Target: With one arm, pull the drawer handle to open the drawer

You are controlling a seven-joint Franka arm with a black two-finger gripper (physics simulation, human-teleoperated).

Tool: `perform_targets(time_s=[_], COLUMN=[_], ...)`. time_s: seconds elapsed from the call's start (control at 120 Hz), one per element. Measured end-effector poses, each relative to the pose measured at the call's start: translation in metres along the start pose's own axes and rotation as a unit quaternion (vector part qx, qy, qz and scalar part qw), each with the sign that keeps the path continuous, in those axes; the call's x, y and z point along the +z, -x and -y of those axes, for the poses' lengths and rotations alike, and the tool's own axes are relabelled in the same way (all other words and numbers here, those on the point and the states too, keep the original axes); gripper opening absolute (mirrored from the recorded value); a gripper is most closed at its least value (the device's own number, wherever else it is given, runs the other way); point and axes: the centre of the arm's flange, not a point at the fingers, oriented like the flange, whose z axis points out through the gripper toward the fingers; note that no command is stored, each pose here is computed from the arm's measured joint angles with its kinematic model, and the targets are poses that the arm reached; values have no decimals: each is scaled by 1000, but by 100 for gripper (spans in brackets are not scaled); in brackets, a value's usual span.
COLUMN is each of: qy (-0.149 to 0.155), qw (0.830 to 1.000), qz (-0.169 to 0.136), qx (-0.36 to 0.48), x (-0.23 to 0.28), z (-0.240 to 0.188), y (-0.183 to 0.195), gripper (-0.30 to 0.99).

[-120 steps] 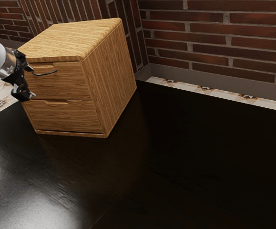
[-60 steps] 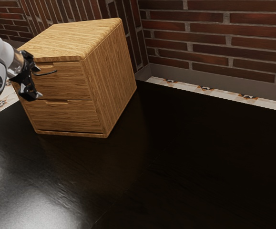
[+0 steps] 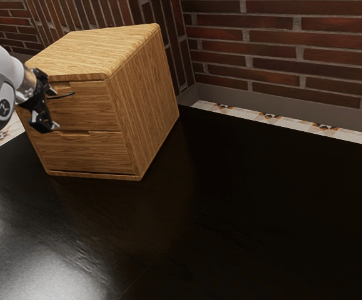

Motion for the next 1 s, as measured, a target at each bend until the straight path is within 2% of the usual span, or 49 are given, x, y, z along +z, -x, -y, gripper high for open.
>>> perform_targets(time_s=[0.45,1.0], qy=[-1,19], qw=[1000,1000], qz=[8,3], qx=[-3,-24], x=[-8,-47], z=[31,76], y=[5,-19], gripper=[69,69])
